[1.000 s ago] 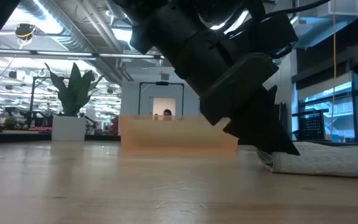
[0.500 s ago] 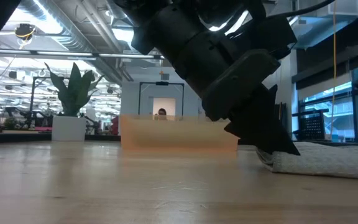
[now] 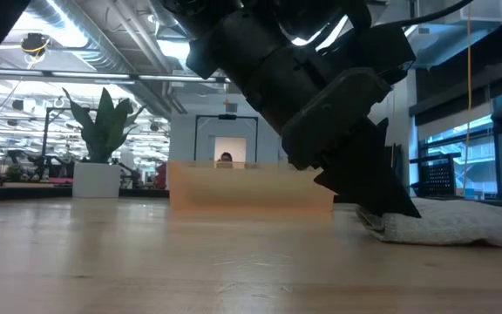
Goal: Roll microfiber towels into tight, uniform cylinder then place into a basket
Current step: Roll the gray microfiber towel
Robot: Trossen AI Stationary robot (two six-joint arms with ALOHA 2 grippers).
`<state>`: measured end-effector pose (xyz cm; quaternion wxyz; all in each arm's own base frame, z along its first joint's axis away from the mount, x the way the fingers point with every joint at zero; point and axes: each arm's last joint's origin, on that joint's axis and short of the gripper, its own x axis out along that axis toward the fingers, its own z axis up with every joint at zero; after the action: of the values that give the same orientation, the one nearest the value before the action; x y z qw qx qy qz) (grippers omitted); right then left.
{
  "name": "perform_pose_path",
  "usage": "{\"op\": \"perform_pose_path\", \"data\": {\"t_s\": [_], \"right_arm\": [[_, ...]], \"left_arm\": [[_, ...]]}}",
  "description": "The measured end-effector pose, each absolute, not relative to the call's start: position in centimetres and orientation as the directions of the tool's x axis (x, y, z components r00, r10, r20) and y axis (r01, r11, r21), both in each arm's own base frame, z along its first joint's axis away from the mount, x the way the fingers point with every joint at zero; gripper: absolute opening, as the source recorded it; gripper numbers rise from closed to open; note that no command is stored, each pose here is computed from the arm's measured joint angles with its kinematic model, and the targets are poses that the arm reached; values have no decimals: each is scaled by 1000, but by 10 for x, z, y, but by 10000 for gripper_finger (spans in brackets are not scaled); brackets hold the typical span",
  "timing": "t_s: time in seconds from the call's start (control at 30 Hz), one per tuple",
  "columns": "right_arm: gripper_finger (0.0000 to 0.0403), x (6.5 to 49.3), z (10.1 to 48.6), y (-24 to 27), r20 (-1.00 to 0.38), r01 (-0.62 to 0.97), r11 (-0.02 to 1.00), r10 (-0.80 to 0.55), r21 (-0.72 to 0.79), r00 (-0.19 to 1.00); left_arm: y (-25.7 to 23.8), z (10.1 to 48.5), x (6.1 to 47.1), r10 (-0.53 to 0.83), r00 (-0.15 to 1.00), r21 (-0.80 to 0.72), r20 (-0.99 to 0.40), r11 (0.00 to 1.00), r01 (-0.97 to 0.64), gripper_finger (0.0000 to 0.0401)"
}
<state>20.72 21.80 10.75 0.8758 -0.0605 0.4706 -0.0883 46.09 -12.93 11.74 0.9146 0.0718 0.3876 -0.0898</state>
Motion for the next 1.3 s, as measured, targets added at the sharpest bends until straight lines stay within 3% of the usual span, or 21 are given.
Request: {"op": "perform_pose_path", "data": {"t_s": [0.17, 0.47, 0.83, 1.07, 1.3], "right_arm": [[148, 210, 107, 214, -814, 139, 972, -233, -187, 532], [15, 208, 106, 210, -808, 155, 962, -273, -225, 523], [7, 213, 114, 218, -842, 158, 975, -215, -156, 495], [6, 222, 135, 235, -910, 69, 995, -100, -79, 402], [6, 228, 147, 244, -911, 16, 999, -45, -43, 410]], "left_arm": [[-130, 117, 461, -110, 683, 61, -722, 973, 221, 75], [-130, 117, 461, -110, 682, 61, -723, 973, 222, 75], [-130, 122, 459, -105, 682, 66, -724, 974, 219, 75], [-130, 141, 451, -95, 657, 72, -748, 972, 223, 75], [-127, 165, 440, 13, 652, 162, -758, 972, 169, 75]]}}
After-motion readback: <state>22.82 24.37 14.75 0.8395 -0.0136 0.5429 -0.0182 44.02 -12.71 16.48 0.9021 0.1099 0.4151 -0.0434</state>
